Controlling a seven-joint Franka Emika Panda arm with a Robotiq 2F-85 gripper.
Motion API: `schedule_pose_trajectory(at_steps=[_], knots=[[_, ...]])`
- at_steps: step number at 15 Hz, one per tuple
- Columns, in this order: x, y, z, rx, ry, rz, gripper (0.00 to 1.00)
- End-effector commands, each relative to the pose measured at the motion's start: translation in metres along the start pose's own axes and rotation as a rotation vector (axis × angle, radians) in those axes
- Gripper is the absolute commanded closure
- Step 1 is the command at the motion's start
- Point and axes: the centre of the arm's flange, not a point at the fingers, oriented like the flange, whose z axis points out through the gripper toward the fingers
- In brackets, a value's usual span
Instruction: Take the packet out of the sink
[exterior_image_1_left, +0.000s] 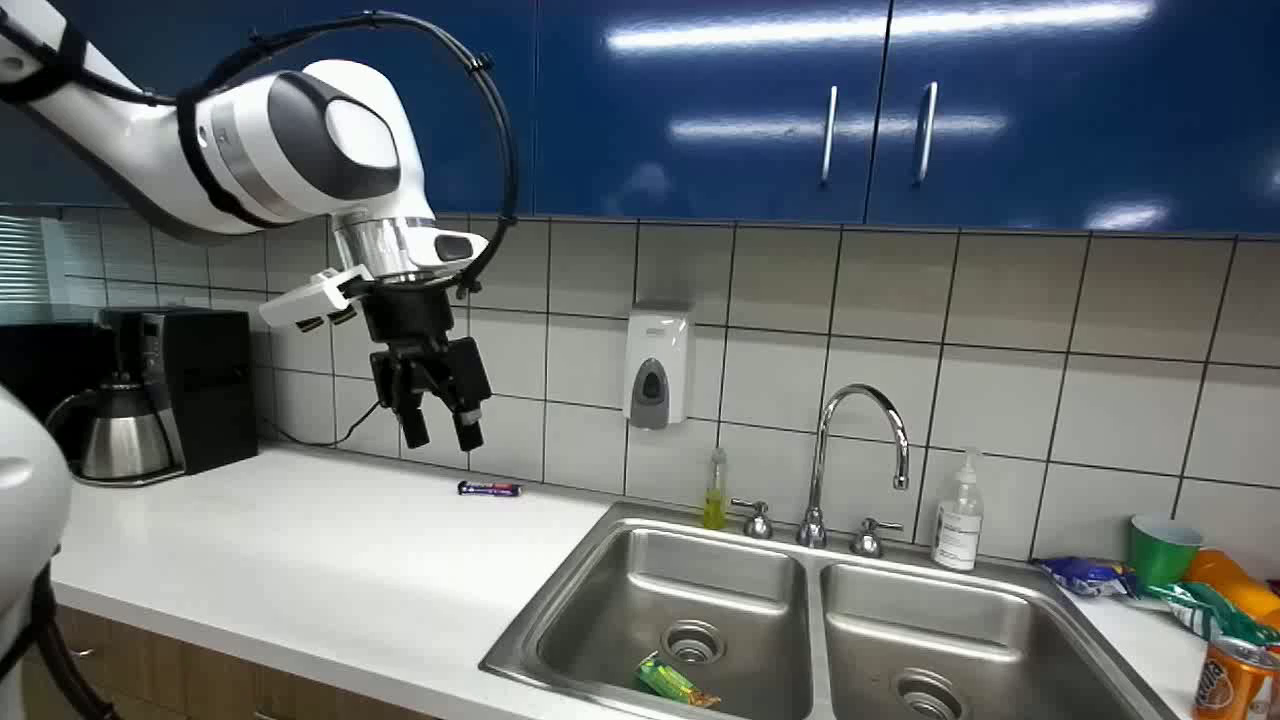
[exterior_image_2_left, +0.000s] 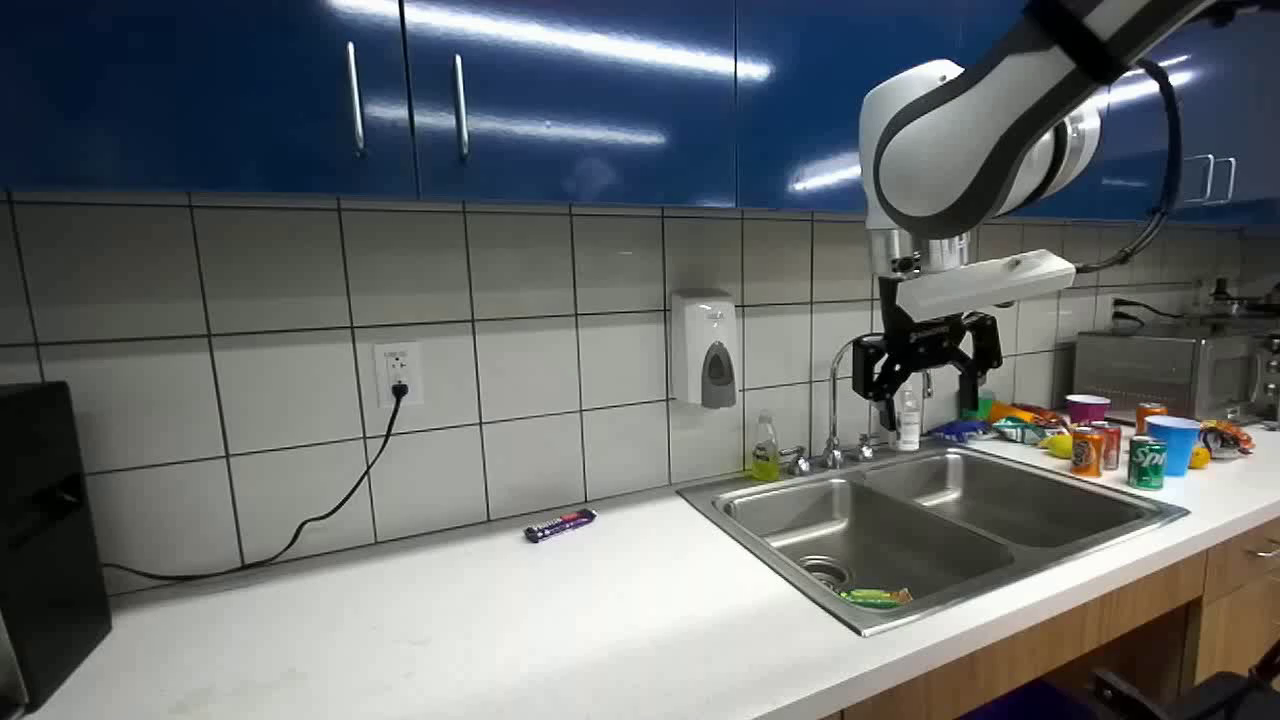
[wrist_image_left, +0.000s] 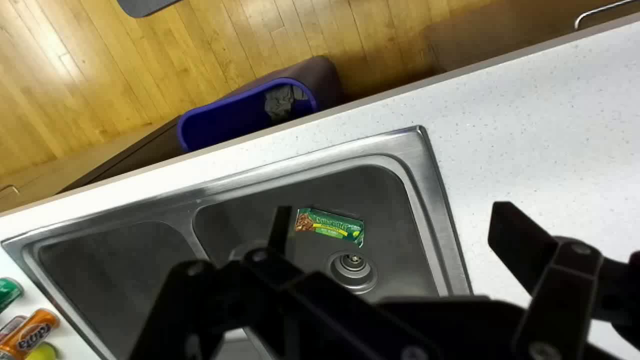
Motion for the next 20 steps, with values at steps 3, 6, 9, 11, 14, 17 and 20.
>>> schedule_pose_trajectory(at_steps=[3, 6, 9, 11, 14, 17, 20], knots=[[0.0, 0.0, 0.001, 0.0, -0.002, 0.0, 0.0], [0.0, 0.0, 0.001, 0.0, -0.002, 0.0, 0.0], [0.0, 0.0, 0.001, 0.0, -0.002, 0.0, 0.0], [0.0, 0.0, 0.001, 0.0, -0.002, 0.0, 0.0], [0.005, 0.001, 0.01, 0.016, -0.024, -0.019, 0.0], [0.018, 0.005, 0.032, 0.032, -0.052, -0.025, 0.0], [0.03, 0.008, 0.054, 0.055, -0.055, -0.013, 0.0]])
